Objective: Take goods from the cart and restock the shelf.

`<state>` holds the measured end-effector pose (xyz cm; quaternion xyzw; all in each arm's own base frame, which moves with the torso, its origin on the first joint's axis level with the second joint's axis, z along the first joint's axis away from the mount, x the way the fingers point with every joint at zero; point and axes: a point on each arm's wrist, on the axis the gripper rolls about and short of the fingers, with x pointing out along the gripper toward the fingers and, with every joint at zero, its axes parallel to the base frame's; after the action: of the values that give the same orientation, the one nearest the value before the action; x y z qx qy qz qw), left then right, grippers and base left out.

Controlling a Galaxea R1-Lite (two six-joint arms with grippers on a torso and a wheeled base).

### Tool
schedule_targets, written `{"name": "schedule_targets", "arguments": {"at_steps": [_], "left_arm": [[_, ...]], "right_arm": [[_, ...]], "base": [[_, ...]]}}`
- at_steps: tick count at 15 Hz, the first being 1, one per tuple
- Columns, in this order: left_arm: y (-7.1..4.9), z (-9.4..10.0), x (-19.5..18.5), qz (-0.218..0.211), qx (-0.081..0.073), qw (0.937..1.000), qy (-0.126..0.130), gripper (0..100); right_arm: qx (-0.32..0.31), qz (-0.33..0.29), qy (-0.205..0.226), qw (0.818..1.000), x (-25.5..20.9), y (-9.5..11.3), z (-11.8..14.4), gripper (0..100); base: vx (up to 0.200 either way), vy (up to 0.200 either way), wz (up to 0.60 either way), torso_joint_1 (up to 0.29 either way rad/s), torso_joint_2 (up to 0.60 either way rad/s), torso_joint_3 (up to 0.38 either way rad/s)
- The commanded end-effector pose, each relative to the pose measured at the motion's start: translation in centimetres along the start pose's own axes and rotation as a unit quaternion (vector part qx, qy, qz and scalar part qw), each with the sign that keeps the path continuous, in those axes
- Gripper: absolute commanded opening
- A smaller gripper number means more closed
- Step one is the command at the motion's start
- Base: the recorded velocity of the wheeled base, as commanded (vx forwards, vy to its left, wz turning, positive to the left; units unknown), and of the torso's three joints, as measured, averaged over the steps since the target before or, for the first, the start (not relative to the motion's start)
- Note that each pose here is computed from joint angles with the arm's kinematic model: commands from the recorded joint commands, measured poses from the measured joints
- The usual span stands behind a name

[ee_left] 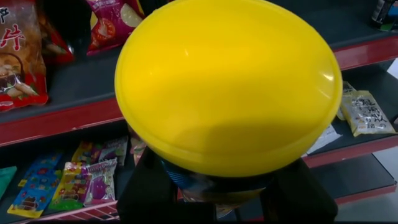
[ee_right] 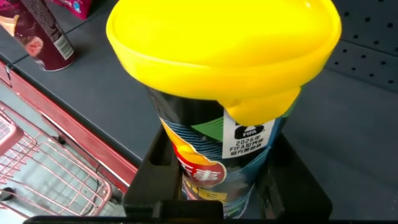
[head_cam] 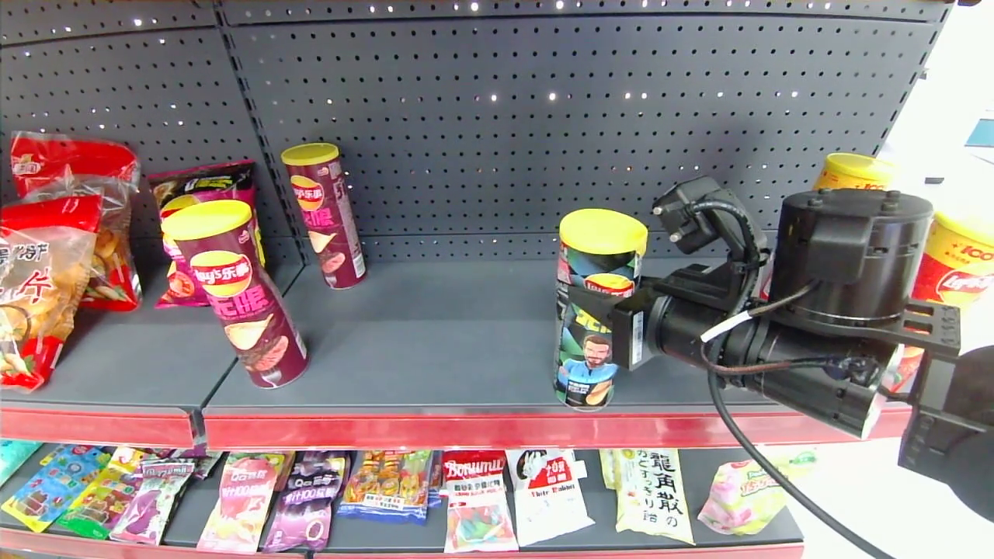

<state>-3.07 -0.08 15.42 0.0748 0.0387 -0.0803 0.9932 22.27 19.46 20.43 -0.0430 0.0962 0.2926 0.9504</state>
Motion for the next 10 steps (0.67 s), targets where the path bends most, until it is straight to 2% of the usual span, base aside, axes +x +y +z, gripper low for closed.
{"name": "schedule_targets", "arguments": {"at_steps": [1, 3, 4, 10], "left_arm": [[0.0, -0.04, 0.03, 0.0, -0.001, 1.0, 0.001, 0], [-0.02, -0.19, 0.1, -0.001, -0.001, 1.0, 0.004, 0], [-0.02, -0.23, 0.12, -0.001, -0.001, 1.0, 0.005, 0], [-0.04, -0.35, 0.15, -0.001, 0.0, 1.0, 0.006, 0]], "right_arm": [[-0.001, 0.0, 0.005, 1.0, 0.12, 0.04, -0.18, 0], [-0.002, 0.0, 0.006, 1.0, 0.11, 0.03, -0.27, 0], [-0.002, -0.003, 0.008, 1.0, 0.14, 0.03, -0.35, 100], [-0.002, -0.016, 0.002, 1.0, -0.14, -0.03, -0.09, 100]], "base": [[0.0, 0.0, 0.0, 0.0, 0.0, 0.0], [0.0, 0.0, 0.0, 0.0, 0.0, 0.0], [0.0, 0.0, 0.0, 0.0, 0.0, 0.0], [0.0, 0.0, 0.0, 0.0, 0.0, 0.0]]}}
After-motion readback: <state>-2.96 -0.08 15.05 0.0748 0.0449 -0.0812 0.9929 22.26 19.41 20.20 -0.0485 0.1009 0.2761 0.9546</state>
